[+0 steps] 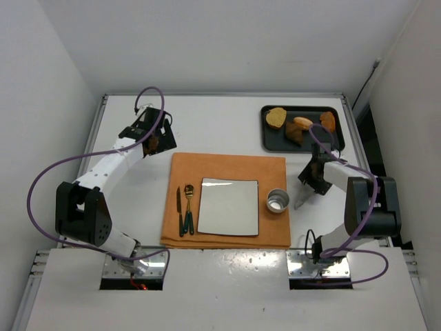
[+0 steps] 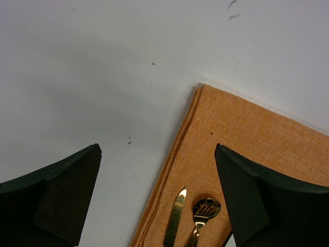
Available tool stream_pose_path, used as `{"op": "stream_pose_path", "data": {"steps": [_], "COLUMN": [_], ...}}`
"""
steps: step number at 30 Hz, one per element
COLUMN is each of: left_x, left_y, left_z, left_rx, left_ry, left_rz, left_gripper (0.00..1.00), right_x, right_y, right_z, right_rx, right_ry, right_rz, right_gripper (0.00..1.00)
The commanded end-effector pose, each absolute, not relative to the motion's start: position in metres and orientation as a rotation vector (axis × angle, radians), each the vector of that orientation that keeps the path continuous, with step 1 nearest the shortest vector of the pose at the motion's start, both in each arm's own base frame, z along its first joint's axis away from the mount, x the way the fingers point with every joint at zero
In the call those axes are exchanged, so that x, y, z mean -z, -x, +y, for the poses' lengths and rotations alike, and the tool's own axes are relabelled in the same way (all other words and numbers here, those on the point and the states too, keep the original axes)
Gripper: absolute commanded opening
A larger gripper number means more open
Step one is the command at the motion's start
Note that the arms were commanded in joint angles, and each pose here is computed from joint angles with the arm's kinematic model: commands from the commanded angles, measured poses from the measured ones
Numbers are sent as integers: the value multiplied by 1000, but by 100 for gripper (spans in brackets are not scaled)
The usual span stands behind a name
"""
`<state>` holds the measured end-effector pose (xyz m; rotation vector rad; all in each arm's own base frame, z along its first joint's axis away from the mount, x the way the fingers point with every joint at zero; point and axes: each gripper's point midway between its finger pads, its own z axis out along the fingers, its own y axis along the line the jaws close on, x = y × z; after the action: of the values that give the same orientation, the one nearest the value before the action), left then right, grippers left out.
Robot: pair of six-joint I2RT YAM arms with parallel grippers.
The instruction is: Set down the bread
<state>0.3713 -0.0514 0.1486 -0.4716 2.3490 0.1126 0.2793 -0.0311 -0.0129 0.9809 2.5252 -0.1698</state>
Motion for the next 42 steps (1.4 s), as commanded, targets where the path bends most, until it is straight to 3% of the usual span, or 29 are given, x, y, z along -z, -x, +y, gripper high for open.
{"op": "stream_pose_path", "data": {"steps": [1,5,16,23,34,42], "left_x": [-173,-173,-176,-179,-191,-187], "left_y": [-380,-380,-383,-385,-385,-381], "left_z": [-55,-55,-53,-54,-56,-55], "left_rx": [-85,-85,-106,-101,-70,-75], "left_ry": [459,459,442,443,453,452], "left_rz": [2283,2283,2282,2274,2248,2256], "left_gripper": [99,99,99,99,99,99], "right_x": [14,-4,-106,-171,-159,-153], "right_y": [-284,-277,-260,-322,-424,-447], "right_z": [-36,-36,-18,-5,-33,-48], "right_rx": [175,162,51,-105,9,-43], "right_ry": [-1021,-1016,-803,-665,-696,-777], "right_rz": [2457,2432,2549,2452,2436,2395], "right_gripper": [61,48,48,48,49,49]}}
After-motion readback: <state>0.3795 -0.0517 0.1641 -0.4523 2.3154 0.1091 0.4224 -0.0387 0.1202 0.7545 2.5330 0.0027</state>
